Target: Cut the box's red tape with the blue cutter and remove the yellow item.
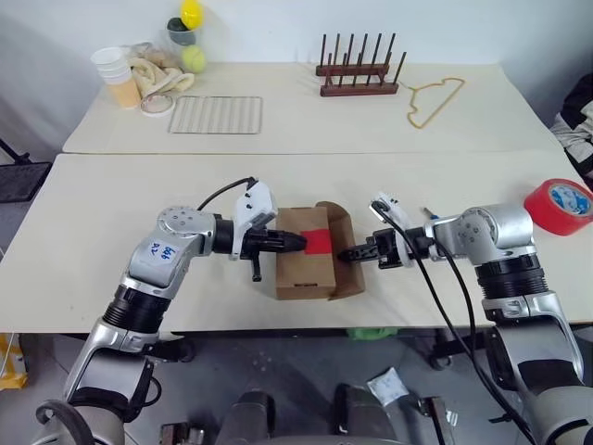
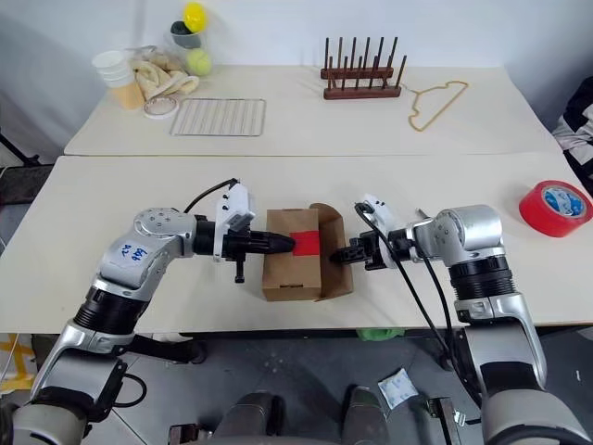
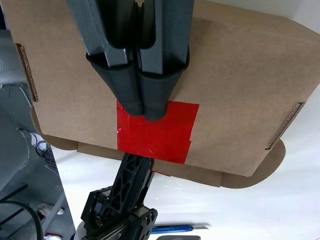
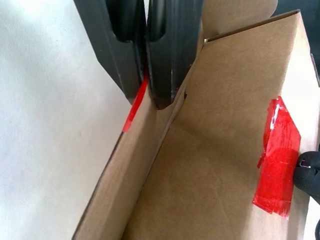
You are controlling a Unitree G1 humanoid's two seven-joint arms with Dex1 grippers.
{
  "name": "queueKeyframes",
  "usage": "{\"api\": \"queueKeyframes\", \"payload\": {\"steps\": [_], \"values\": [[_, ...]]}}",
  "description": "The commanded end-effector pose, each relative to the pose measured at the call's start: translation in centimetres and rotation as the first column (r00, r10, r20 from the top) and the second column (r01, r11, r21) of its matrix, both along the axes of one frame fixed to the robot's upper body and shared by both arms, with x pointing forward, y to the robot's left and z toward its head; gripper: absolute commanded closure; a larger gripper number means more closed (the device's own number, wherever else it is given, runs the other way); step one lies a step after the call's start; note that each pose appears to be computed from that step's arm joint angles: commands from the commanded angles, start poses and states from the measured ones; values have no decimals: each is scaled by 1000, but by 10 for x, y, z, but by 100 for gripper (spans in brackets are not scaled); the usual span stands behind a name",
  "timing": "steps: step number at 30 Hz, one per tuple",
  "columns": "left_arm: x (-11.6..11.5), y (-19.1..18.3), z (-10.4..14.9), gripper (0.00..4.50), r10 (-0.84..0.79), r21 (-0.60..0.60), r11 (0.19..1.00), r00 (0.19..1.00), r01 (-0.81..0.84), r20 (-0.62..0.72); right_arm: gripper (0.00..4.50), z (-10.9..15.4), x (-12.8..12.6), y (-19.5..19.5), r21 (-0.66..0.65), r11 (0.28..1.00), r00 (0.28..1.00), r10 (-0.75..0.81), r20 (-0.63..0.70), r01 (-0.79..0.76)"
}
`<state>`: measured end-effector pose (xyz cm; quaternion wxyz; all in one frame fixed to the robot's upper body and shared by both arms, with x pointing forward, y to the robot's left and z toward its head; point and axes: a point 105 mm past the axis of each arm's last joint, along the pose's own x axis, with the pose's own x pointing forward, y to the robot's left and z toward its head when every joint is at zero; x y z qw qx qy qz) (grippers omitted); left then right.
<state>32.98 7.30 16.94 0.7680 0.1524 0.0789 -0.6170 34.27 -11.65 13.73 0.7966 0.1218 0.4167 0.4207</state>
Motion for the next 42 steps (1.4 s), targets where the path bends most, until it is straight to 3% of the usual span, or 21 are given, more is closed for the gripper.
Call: {"api": "queueKeyframes", "payload": {"steps": [1, 14, 23, 34, 42], "values": [[-6, -13, -11, 450, -31, -14, 999, 999, 30, -35, 449, 25, 3, -26, -72, 995, 996, -71, 56, 74], [-4, -79, -11, 450, -101, -157, 983, 995, 98, -5, 449, 86, -11, -77, -246, 958, 980, -112, 164, 151], [3, -99, -11, 450, -62, -202, 977, 998, 65, 18, 449, 122, -21, -75, -340, 934, 974, -33, 224, 110], [9, -77, -24, 450, 59, -197, 979, 998, -61, -15, 449, 113, -32, -50, -399, 917, 972, 104, 212, -12], [11, -62, -22, 450, 103, -198, 975, 995, -103, -10, 449, 101, -24, -53, -480, 875, 958, 77, 277, 68]]}}
